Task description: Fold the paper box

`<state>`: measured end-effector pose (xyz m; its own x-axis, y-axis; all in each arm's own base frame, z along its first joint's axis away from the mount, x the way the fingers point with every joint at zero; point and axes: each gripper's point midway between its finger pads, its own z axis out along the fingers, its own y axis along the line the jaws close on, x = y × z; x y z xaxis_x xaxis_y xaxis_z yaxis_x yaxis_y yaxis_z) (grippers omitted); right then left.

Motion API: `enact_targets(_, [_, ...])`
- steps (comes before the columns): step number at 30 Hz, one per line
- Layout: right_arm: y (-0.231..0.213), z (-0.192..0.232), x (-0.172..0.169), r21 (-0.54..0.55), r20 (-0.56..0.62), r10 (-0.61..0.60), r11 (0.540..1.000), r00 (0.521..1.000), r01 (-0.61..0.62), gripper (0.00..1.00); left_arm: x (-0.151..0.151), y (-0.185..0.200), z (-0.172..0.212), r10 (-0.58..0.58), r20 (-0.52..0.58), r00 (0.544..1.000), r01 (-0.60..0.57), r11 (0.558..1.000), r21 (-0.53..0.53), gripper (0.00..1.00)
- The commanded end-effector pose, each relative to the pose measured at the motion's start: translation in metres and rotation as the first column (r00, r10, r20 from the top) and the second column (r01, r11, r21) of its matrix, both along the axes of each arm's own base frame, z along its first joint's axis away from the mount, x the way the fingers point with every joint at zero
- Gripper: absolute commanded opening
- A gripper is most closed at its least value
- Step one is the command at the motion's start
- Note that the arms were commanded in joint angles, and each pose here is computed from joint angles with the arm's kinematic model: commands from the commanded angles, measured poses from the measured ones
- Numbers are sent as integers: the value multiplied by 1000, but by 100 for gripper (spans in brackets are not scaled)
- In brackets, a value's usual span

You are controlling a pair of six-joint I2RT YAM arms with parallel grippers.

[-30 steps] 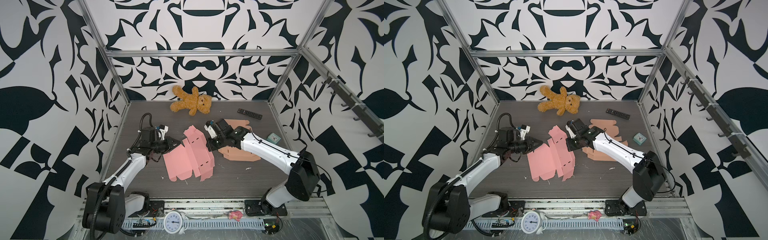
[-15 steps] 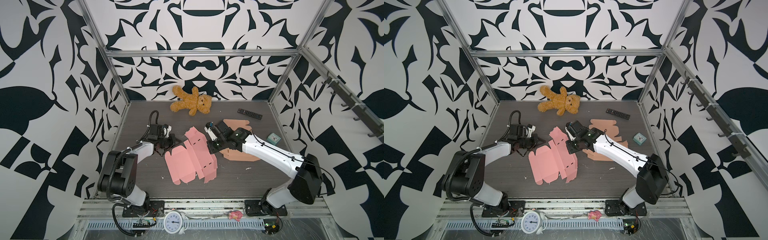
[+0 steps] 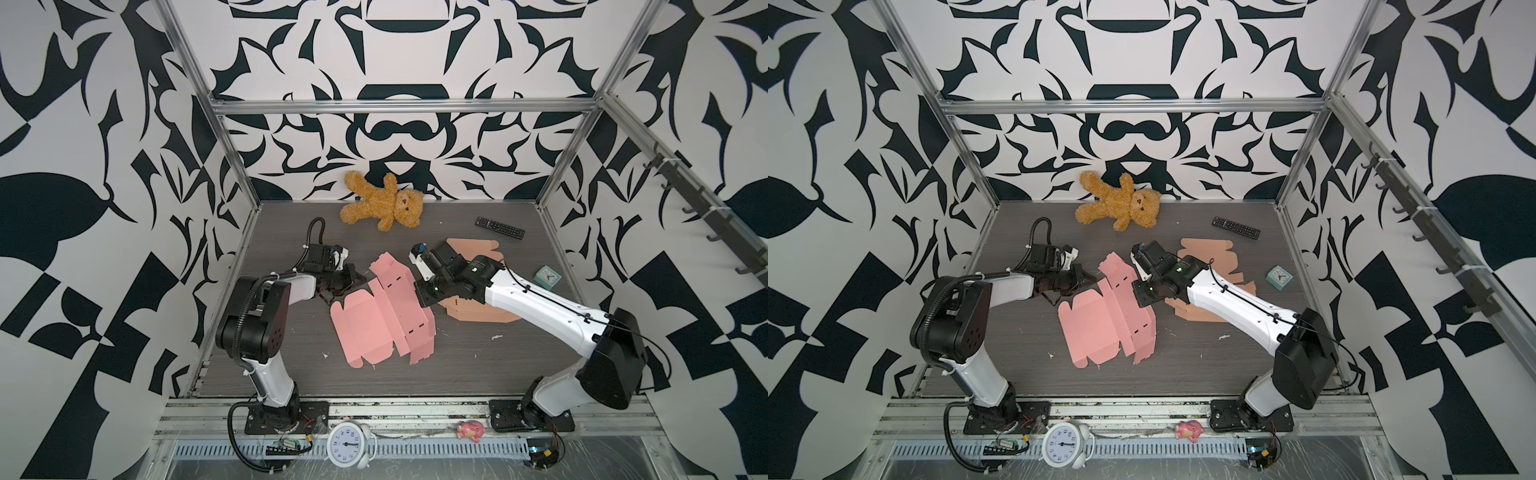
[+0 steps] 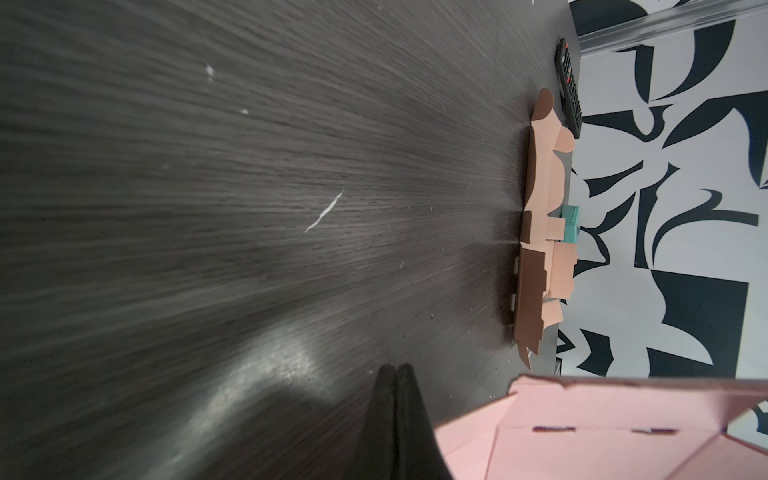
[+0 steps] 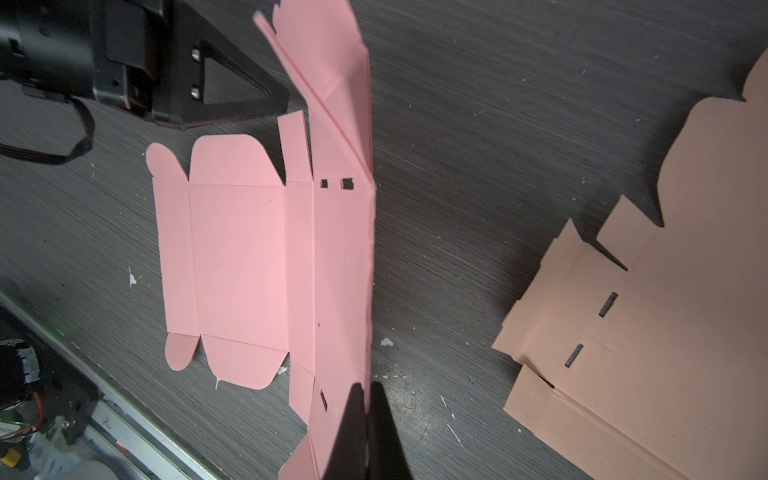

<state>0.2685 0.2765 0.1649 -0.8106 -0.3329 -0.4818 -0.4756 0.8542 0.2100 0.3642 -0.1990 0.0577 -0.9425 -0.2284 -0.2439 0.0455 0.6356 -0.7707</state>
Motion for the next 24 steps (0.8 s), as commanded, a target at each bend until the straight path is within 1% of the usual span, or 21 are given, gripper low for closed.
enact_targets(1, [2,15,4,31,56,-3,1000,998,1,0,2,-10,6,-42,54,998,42,999,8,0])
enact_targets(5, [4,12,5,43,51,-15,999,999,13,0,-2,-14,11,-61,72,996,61,998,7,0])
enact_targets(12, [5,7,7,48,41,-33,998,999,31,0,-14,-15,11,-80,71,994,80,997,9,0])
enact_targets(24, [1,-2,8,21,36,-51,999,998,51,0,-37,-8,13,-114,79,990,111,993,43,0])
